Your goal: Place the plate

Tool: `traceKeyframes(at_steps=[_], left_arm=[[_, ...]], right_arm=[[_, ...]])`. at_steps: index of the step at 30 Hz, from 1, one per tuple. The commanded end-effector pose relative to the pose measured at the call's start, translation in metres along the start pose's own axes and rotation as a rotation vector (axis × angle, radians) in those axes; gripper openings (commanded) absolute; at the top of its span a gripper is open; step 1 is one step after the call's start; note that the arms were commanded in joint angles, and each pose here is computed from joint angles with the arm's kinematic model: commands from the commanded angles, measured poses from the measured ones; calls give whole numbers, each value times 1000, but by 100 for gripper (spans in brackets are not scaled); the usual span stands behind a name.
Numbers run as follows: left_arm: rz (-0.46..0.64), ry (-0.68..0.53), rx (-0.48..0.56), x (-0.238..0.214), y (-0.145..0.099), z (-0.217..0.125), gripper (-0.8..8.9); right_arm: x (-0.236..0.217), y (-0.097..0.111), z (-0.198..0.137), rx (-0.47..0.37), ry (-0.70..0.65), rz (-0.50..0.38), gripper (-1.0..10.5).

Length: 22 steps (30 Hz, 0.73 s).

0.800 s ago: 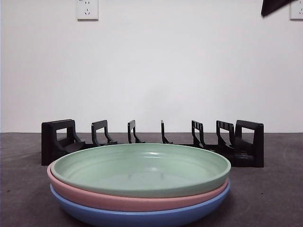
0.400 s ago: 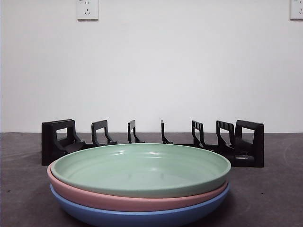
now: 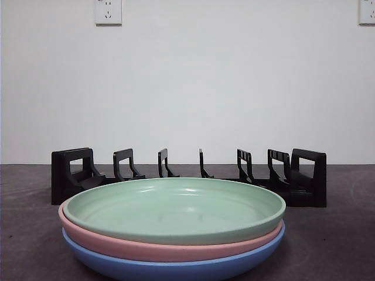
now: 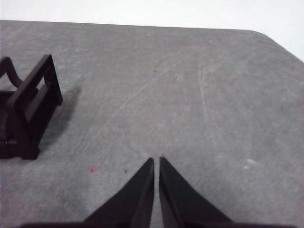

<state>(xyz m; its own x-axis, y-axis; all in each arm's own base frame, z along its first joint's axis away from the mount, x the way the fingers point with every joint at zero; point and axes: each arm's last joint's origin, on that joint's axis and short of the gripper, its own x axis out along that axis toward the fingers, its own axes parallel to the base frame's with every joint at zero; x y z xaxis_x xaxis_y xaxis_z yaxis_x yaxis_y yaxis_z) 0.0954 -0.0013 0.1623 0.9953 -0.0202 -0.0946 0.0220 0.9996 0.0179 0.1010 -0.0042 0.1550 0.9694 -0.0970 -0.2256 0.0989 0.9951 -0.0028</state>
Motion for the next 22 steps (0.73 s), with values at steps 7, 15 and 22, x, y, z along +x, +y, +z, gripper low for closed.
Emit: traceKeyframes(at_steps=[7,15,22], left_arm=[[-4,7,5,2,0,-5,8],[-4,7,5,2,0,-5,8],[-4,7,5,2,0,-5,8]], right_arm=[[-4,0,-3,43,-88,5,16],[-4,0,-3,41,-86,5,16],[-4,0,-3,40,-87,5,16]])
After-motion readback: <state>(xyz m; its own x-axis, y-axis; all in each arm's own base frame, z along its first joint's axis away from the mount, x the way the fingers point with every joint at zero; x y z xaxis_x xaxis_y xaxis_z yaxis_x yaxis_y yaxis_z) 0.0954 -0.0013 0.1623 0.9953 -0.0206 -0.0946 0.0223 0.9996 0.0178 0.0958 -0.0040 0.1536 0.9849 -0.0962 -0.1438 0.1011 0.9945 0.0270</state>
